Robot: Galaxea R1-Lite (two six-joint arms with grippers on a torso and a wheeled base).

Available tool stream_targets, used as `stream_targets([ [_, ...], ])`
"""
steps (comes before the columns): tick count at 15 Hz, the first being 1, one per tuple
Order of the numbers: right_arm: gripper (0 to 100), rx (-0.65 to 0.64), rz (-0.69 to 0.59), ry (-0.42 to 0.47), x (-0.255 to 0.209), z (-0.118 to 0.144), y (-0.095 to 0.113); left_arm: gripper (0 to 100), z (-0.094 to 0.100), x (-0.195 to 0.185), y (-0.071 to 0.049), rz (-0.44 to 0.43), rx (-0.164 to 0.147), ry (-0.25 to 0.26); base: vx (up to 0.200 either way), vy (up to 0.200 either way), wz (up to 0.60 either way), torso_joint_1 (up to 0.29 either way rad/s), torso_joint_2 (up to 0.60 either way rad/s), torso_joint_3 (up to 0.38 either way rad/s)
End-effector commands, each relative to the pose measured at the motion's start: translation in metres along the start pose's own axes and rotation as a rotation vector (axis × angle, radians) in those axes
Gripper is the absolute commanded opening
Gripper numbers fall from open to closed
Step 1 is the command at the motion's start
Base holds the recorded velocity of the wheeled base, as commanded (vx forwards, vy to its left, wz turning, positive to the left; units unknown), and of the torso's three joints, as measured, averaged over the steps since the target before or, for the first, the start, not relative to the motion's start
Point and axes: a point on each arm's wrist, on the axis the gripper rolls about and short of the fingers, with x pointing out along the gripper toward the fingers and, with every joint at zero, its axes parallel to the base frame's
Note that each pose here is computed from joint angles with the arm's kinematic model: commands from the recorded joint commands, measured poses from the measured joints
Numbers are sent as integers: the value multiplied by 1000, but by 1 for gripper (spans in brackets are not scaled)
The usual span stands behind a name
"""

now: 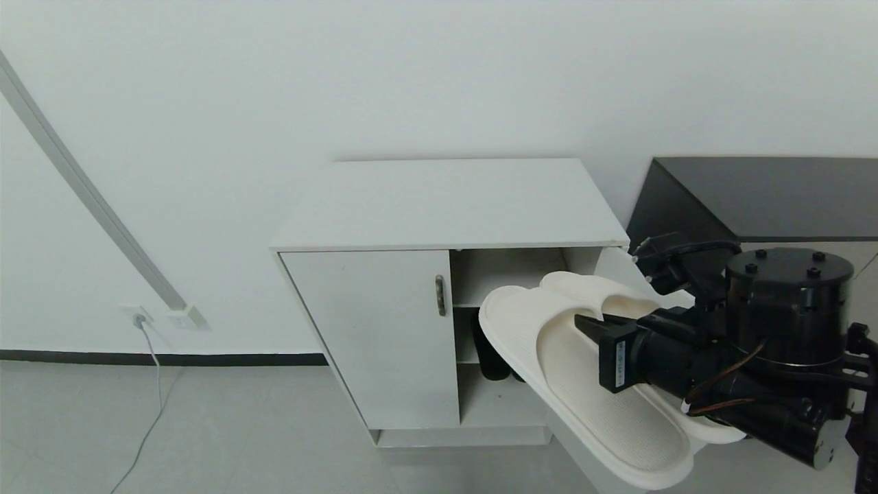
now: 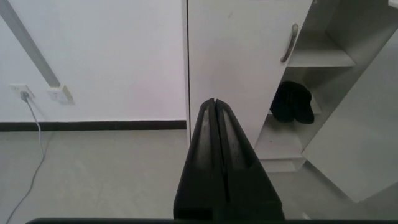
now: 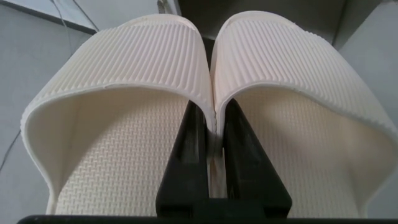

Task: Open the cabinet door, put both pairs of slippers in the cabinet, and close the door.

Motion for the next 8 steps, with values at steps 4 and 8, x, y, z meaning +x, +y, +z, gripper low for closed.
stream_targets([
  [4, 0, -5, -5, 18, 6, -7, 0, 0, 0, 0, 0, 0, 0, 1, 0, 0, 0, -220, 526, 297],
  [8, 0, -8, -6, 26, 6, -9, 0, 0, 0, 0, 0, 0, 0, 1, 0, 0, 0, -221, 542, 311],
])
